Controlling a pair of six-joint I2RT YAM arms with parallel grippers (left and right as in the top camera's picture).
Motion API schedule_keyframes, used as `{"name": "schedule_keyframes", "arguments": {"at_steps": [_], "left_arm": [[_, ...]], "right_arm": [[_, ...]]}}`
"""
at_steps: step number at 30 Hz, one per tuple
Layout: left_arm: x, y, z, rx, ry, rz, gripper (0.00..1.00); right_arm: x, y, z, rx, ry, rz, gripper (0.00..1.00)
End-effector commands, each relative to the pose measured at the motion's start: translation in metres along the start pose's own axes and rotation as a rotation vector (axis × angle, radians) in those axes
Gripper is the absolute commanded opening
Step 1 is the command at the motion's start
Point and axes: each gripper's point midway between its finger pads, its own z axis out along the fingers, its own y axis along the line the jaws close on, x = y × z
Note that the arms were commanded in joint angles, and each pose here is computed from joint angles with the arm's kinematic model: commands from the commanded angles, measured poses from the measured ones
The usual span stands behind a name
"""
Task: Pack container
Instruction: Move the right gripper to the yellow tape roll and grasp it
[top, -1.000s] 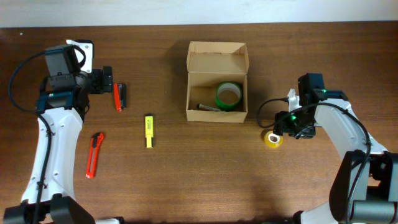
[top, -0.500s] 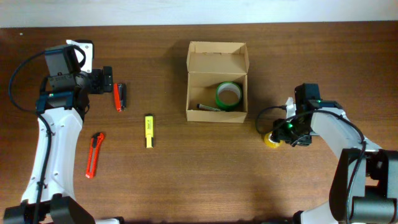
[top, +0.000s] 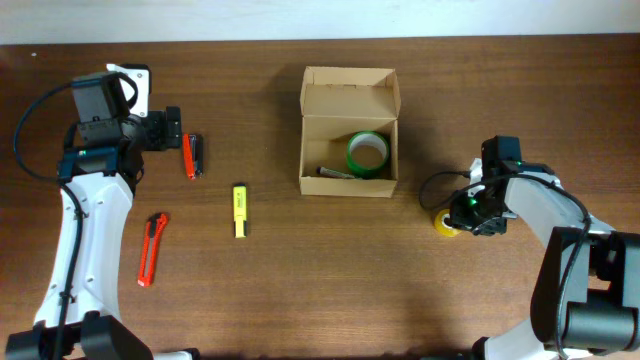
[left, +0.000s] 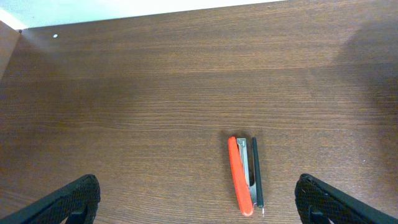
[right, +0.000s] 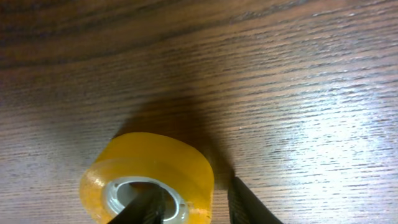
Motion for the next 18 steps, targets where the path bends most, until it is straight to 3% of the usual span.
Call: {"name": "schedule_keyframes", "arguments": {"at_steps": [1, 4, 13, 18], "left_arm": [[-0.004, 0.004, 0.001, -0.012, -0.003, 0.013, 0.99], [-0.004, 0.004, 0.001, -0.012, -0.003, 0.013, 0.99], [-0.004, 0.004, 0.001, -0.012, -0.004, 0.013, 1.00], [-0.007, 0.005, 0.001, -0.014, -0.015, 0.013, 0.99]], "right_arm": [[0.002, -0.008, 0.005, 0.035, 0.013, 0.025, 0.26], [0.002, -0.008, 0.005, 0.036, 0.012, 0.025, 0.04], [-0.002, -0.006, 0.003, 0.029, -0.001, 0.023, 0.04], [-0.027, 0.000, -0.034, 0.018, -0.080, 0.000, 0.04]]}}
